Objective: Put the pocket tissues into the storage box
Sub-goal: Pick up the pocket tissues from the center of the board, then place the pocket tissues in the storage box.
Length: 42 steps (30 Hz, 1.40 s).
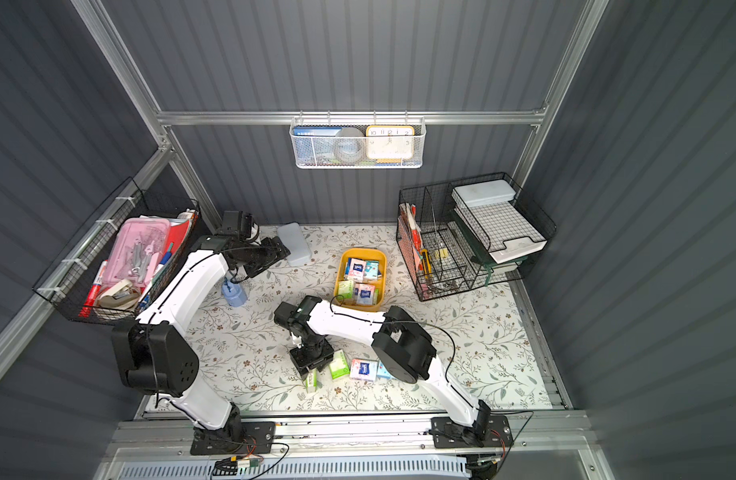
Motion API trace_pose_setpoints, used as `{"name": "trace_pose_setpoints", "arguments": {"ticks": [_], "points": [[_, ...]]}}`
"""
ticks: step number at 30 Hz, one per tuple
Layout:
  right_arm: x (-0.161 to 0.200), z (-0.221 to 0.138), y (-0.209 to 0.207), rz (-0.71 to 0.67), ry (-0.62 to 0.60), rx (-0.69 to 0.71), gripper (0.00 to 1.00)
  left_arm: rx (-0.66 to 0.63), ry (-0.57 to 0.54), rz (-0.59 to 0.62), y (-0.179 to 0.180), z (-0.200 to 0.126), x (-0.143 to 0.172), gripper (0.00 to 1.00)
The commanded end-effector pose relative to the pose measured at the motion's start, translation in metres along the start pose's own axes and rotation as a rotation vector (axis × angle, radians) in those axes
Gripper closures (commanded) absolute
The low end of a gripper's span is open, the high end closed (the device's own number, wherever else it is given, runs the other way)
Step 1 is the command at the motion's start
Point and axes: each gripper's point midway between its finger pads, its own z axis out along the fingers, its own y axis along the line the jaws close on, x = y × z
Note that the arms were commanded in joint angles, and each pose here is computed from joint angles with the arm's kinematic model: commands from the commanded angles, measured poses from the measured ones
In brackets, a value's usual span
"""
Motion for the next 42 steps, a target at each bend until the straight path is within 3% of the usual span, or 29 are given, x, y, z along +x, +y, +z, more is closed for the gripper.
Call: {"name": "trace_pose_setpoints", "arguments": {"ticks": [1,5,12,21,29,37,42], "points": [[0.006,-0.002,0.0,-0.008,0.029,0.001,0.64,0.006,-0.004,0.022,0.001,-0.008,0.004,0.14],[0.006,-0.003,0.001,-0.01,0.031,-0.007,0.8,0.005,0.0,0.018,0.002,-0.008,0.006,0.14],[0.002,-0.019,0.001,0.007,0.0,-0.044,0.87,0.018,0.011,0.014,0.001,-0.004,0.008,0.15],[-0.026,-0.121,-0.019,0.12,-0.282,-0.364,0.86,0.053,0.073,0.055,-0.003,0.011,0.016,0.14],[-0.039,-0.194,-0.097,0.226,-0.476,-0.422,0.85,0.138,0.098,0.006,-0.012,0.022,0.024,0.11],[-0.052,-0.227,-0.202,0.365,-0.581,-0.274,0.85,0.148,0.157,0.002,-0.015,0.032,0.06,0.1],[-0.071,-0.23,-0.243,0.399,-0.585,-0.189,0.85,0.147,0.201,0.02,-0.021,0.04,0.087,0.1]]}}
